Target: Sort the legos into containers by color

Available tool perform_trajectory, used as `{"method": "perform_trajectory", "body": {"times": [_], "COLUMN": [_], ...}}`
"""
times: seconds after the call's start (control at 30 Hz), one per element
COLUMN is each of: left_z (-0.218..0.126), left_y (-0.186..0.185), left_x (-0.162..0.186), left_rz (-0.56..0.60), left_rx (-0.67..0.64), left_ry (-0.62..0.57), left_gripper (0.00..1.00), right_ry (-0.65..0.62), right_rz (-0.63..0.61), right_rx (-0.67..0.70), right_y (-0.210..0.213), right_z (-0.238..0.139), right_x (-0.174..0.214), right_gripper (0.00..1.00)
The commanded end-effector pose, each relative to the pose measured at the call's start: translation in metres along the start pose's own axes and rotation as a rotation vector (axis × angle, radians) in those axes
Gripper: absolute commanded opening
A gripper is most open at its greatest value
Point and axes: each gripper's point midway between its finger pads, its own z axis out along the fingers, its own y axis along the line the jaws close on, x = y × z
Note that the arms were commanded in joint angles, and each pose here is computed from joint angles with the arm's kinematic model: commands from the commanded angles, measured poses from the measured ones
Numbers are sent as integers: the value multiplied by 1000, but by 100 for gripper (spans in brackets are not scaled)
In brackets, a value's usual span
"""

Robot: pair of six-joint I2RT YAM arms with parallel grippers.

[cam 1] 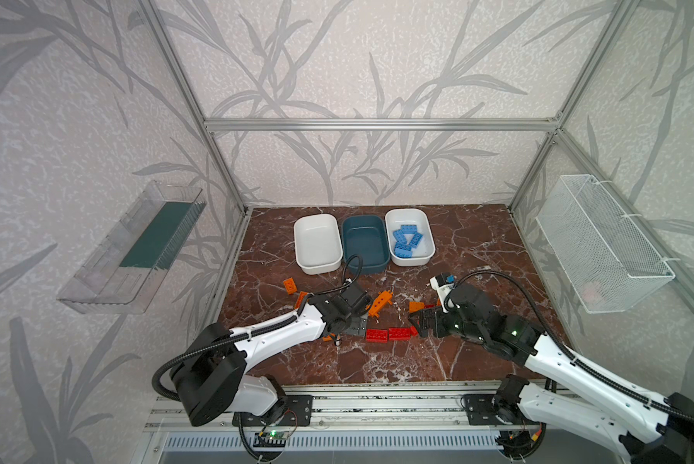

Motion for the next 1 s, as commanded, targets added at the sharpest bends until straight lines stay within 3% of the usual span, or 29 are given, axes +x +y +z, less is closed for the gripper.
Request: {"method": "perform_trajectory", "body": {"times": [0.0, 0.37, 0.6, 0.87, 0.97], "left_z": [8, 27, 33, 40, 41], "left_y": [5, 24, 20, 23, 23], "left_x": [-1, 7, 11, 17, 18], "left_rz": [-6, -71, -78, -81, -81], "left_rx": [-33, -45, -23, -42, -42], "left_ry": [-9, 29, 47, 78, 85], "left_gripper": [95, 94, 87, 60, 56], "right_ry": [-18, -8, -4, -6, -3], "right_rz": [7, 10, 15, 14, 17], "right_rx": [17, 31, 35, 42, 44], "right_y": [0, -2, -3, -3, -4], "right_z": [-7, -2, 2, 2, 3], "right_x": [-5, -4, -4, -5, -4], "right_gripper": [99, 99, 99, 99, 99]}}
